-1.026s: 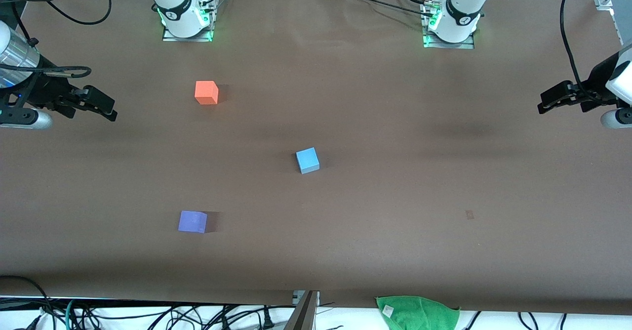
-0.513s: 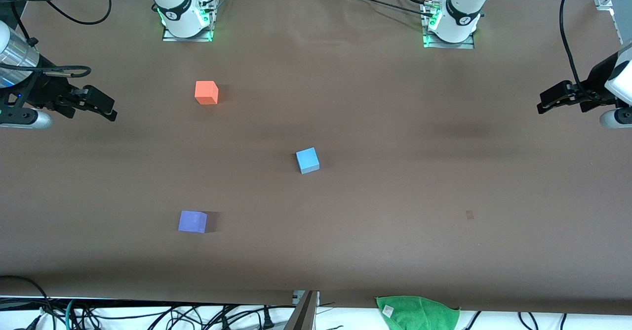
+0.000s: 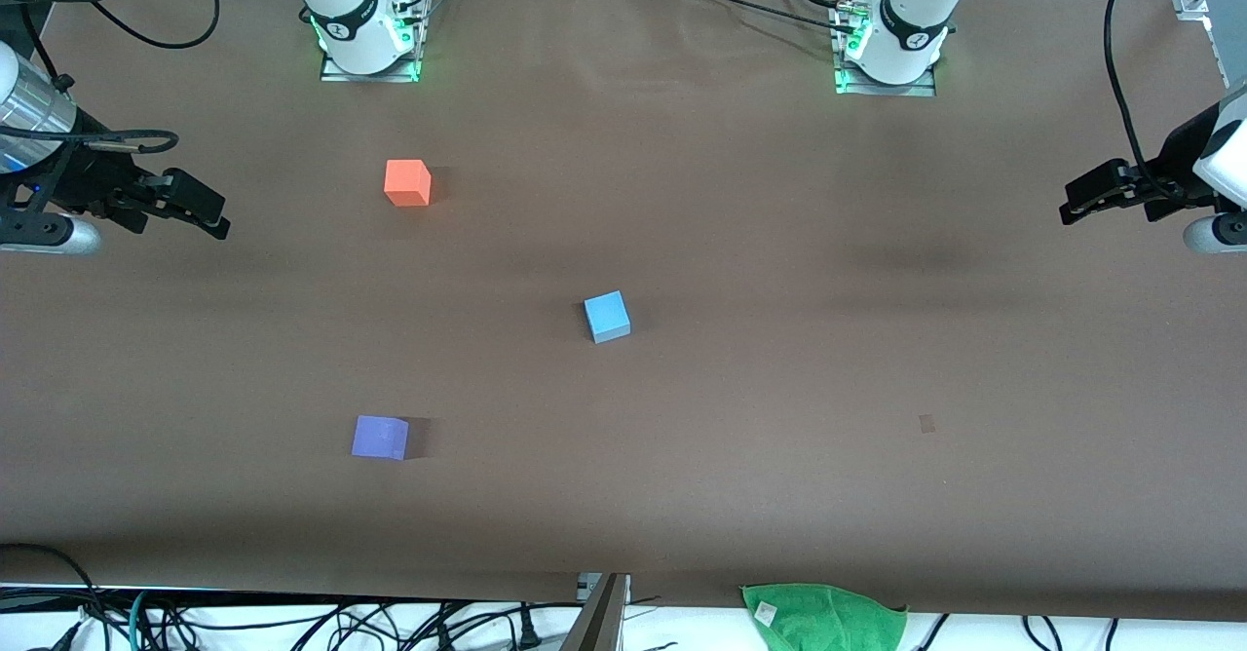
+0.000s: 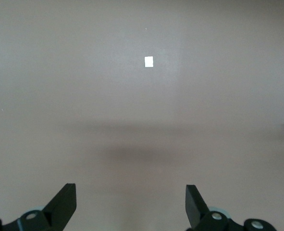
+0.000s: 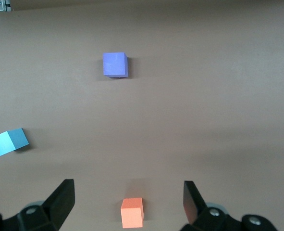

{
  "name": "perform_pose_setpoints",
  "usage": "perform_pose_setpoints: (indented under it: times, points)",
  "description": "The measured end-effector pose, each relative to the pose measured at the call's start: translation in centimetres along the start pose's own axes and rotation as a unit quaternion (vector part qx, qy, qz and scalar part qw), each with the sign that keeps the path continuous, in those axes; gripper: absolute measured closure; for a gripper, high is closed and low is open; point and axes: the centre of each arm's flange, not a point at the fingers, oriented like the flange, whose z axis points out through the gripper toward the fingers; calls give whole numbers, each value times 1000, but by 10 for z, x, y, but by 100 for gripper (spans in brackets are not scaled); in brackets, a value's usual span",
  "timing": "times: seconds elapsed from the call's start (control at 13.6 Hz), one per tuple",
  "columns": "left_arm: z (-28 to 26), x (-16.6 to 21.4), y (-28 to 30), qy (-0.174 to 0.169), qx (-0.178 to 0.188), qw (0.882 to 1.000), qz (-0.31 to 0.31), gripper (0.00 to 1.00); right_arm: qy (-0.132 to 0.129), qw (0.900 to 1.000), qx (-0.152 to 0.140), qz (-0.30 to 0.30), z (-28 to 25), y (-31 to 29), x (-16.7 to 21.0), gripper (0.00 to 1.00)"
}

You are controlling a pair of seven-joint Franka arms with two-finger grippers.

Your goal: Place blue block between orange and purple blocks

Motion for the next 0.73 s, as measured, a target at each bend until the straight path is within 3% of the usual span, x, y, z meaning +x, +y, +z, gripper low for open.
perform_pose_setpoints:
  times: [0.59, 0.73]
  points:
    - [0, 0, 0, 0, 0, 1000, 0, 0, 5, 1000, 2, -15, -8, -14, -6, 0]
    - [0, 0, 0, 0, 0, 1000, 0, 0, -10, 1000, -10, -9, -7, -4, -8, 0]
